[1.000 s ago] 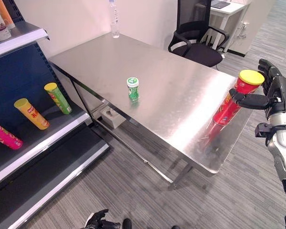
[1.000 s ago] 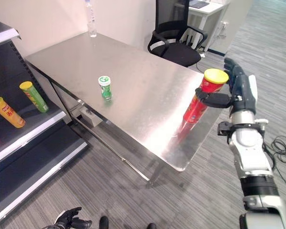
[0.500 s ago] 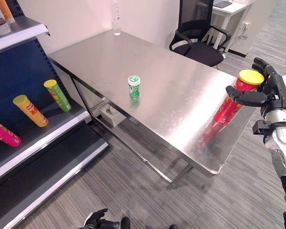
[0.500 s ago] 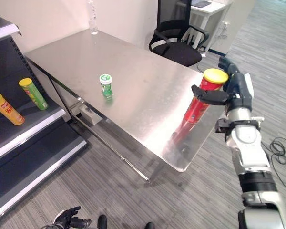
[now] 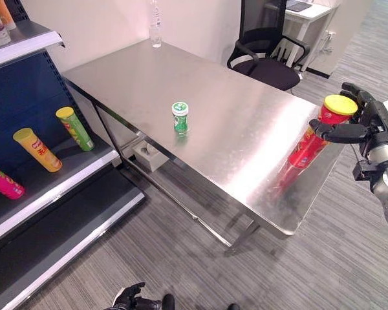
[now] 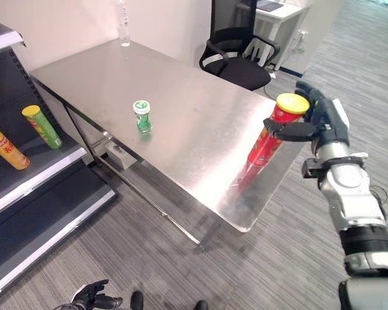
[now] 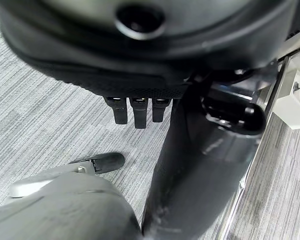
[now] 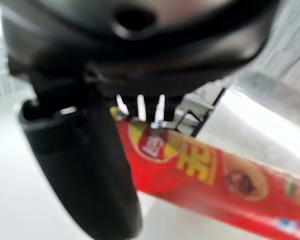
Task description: Put the goods on the table back onto the shelves and tidy them up.
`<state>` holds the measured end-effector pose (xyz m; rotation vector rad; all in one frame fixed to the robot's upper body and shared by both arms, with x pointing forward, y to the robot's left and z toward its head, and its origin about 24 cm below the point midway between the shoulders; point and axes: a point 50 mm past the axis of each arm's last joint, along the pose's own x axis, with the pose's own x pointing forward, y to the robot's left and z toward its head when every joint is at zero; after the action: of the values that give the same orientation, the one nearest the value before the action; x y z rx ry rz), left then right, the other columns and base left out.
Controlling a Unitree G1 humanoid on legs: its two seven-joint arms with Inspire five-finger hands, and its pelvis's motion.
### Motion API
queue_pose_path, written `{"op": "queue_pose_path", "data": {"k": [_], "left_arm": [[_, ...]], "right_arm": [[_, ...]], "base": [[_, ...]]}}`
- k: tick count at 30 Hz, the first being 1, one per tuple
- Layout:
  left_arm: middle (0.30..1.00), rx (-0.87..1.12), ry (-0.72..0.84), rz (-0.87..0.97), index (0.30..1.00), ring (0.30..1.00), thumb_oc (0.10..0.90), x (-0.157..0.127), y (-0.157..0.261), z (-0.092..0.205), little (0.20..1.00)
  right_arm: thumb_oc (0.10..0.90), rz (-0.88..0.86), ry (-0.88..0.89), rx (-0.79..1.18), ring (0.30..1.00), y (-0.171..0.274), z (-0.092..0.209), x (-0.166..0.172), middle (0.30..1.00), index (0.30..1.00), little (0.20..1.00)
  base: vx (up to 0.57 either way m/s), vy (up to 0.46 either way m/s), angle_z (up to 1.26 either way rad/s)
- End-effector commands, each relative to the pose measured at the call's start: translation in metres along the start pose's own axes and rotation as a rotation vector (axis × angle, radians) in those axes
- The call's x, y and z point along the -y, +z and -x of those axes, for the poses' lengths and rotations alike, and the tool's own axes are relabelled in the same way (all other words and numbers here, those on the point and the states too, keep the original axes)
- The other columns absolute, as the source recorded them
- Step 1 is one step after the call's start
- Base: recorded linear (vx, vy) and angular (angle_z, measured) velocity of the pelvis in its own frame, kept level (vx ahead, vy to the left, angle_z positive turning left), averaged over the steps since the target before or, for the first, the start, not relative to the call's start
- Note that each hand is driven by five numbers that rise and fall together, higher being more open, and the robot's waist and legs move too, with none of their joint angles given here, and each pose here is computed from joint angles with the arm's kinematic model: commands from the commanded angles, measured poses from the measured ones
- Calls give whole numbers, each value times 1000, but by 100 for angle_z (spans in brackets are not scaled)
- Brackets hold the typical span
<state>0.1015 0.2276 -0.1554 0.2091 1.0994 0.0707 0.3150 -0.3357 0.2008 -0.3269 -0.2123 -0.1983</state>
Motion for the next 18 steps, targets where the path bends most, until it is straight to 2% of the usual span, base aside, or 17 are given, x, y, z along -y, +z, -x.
{"op": "queue_pose_path", "data": {"k": [1, 18], "left_arm": [[900, -24, 2, -94, 900, 900, 800, -14, -4, 1, 900], [900, -25, -3, -108, 900, 900, 800, -17, -5, 1, 900]], "right_arm": [[800, 25, -36, 267, 900, 74, -15, 17, 900, 900, 900], [800, 48, -10, 246, 900, 86, -24, 24, 900, 900, 900]], "base": [[0, 0, 0], [0, 0, 0]]}}
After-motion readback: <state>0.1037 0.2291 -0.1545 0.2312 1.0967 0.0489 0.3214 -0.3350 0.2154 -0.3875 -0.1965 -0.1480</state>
